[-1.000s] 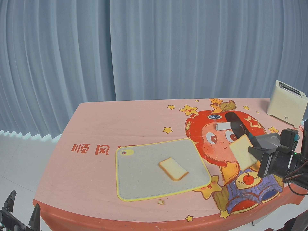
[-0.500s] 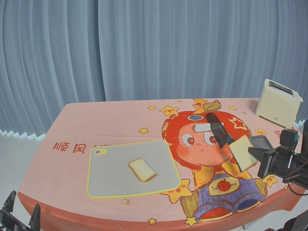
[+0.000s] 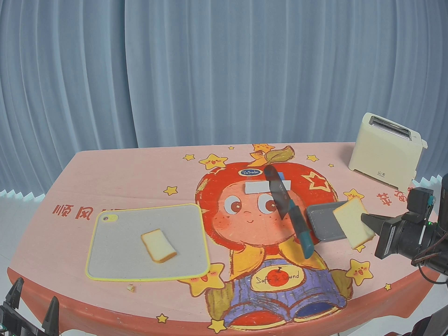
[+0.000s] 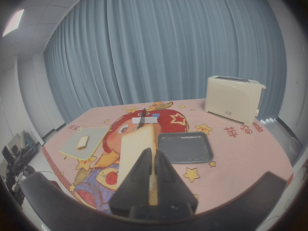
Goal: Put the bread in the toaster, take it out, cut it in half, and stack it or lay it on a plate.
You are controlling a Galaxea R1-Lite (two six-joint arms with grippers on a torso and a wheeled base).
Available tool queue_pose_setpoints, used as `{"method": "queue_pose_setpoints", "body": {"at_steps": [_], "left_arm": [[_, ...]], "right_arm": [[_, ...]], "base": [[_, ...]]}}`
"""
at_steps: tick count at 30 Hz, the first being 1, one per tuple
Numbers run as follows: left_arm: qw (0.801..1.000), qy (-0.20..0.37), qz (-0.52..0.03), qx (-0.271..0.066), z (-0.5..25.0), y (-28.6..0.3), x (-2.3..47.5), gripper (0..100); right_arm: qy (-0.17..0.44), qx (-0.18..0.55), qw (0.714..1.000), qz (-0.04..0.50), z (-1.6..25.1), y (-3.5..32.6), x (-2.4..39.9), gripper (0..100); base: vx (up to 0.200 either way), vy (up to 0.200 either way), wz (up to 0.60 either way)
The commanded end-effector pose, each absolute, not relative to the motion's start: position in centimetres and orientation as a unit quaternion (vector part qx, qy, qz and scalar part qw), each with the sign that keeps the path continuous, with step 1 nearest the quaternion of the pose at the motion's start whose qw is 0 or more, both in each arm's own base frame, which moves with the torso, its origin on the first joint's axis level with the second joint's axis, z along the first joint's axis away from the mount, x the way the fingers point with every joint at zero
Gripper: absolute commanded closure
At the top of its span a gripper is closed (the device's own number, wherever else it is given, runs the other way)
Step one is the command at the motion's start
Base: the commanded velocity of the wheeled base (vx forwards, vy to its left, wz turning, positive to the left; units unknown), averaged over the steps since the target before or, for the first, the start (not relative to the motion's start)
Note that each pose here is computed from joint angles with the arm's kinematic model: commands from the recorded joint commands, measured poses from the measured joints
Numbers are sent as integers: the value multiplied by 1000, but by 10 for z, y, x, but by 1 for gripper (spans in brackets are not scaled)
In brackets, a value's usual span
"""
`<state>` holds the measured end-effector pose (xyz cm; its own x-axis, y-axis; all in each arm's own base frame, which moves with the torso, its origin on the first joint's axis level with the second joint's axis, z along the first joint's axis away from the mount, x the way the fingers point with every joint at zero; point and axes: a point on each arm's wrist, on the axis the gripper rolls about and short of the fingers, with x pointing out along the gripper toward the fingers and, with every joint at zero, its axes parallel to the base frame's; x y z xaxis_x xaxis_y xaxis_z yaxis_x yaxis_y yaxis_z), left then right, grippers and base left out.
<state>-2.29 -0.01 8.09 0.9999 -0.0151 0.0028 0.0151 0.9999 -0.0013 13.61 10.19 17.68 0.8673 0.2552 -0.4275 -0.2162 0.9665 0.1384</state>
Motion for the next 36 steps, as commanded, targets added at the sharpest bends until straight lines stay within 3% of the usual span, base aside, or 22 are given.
{"method": "queue_pose_setpoints", "body": {"at_steps": [1,19,36], "left_arm": [[1000,2,-8,-1,76,0,-22,0],[1000,2,-8,-1,76,0,-22,0],[1000,2,-8,0,76,0,-22,0]], "right_arm": [[227,43,965,122,177,102,136,100],[230,42,965,118,175,102,137,100],[248,94,960,87,174,108,157,100]], "base": [[0,0,0],[0,0,0],[0,0,0]]}}
